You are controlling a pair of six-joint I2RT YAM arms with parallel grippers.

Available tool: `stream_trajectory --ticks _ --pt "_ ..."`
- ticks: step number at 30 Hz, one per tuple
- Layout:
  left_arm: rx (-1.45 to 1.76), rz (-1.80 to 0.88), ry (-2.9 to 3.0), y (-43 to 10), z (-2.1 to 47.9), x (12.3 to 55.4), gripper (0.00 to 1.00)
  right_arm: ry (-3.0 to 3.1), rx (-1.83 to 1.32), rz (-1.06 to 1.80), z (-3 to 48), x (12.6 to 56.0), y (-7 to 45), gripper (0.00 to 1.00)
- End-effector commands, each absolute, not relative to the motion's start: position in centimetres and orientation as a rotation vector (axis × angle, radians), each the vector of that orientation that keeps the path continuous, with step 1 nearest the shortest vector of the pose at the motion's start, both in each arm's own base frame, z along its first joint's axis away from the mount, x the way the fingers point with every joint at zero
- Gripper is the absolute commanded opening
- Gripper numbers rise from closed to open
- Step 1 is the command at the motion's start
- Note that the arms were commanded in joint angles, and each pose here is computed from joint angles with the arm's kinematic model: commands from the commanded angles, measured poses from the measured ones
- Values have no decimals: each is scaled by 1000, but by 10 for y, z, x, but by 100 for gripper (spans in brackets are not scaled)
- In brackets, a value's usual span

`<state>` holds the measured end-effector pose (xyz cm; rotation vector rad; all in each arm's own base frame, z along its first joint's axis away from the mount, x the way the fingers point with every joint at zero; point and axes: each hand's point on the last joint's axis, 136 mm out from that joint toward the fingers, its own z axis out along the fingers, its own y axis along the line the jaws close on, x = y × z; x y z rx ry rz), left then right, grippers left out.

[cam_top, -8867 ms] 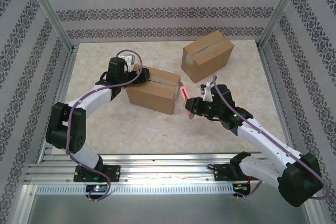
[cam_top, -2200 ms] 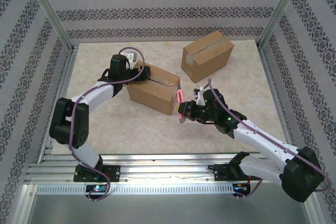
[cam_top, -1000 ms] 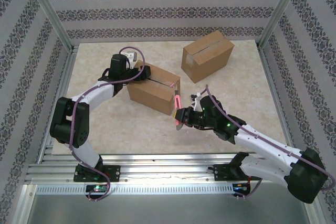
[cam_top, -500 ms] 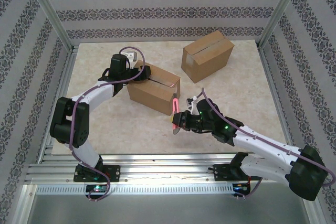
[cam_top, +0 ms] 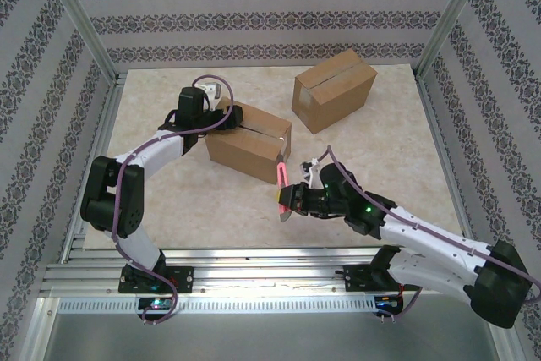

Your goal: Unpack the express box

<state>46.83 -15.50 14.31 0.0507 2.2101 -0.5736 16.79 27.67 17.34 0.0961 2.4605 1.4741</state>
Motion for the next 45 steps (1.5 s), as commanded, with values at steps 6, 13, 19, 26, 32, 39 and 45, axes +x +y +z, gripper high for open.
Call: stream_trajectory --ticks 6,13,19,26,32,39,45 --pt "-44 -473 2774 -139 -6 375 88 2363 33 1540 194 182 262 0" --pt "-42 -476 2775 -139 -6 374 88 2361 52 1526 193 202 256 0" --pt "-39 -475 2776 -139 -6 374 88 2362 45 1530 194 212 257 0" --pt "-39 -475 2775 -139 -6 375 88 2351 32 1530 199 216 258 0" --pt "-39 -475 2777 -139 -6 375 88 2361 50 1521 196 220 256 0" --pt "-41 -477 2778 -140 -6 375 88 2360 86 1500 194 224 249 0" --pt "-42 -476 2781 -139 -7 374 88 2369 89 1503 193 224 250 0"
